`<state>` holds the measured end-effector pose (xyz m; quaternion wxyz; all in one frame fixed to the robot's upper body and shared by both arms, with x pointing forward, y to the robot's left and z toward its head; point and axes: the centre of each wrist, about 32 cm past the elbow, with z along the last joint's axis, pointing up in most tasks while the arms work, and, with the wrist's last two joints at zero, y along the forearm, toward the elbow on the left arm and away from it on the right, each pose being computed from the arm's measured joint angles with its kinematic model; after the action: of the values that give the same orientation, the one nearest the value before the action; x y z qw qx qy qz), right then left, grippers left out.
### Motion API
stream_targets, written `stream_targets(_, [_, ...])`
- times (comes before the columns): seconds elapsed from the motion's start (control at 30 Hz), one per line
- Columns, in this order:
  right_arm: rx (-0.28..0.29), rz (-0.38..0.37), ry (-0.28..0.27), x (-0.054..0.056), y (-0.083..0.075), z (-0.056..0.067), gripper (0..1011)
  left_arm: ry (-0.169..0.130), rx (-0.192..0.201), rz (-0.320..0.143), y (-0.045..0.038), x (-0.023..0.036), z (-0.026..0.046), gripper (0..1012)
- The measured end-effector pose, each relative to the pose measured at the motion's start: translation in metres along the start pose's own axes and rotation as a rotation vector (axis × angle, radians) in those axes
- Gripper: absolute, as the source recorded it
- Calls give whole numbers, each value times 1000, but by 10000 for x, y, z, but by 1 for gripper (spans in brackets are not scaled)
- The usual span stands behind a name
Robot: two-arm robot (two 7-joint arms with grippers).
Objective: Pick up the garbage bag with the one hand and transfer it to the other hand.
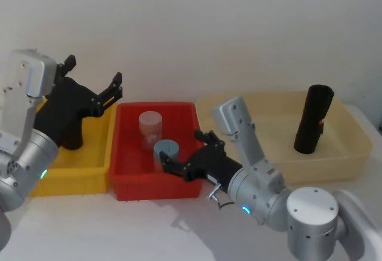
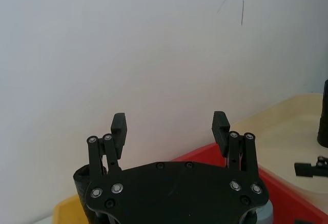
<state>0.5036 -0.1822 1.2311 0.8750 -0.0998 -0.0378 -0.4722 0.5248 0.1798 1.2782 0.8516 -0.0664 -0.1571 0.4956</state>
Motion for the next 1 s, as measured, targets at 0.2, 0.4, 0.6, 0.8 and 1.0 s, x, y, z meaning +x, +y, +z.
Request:
stream_targets(0.2, [-14,36,0,-60,22,-43,1000,-4,1,6,17,3,8,1001])
stream_targets(0.4, [-23,64,4,-103,47,-75,1000,-7,3,11,29,7,11,1001])
stream_targets(0.6, [-27,79,11,-114,85,-86,1000,-8,3,13,36,8,14,1001])
stream_targets(0.8, [-30,87,28,-105,139,-84,1000,-9,3,15,40,9,16,1001])
stream_targets(1.0, [-37,84,51,-67,199,-81,1000,-10,4,16,42,11,18,1001])
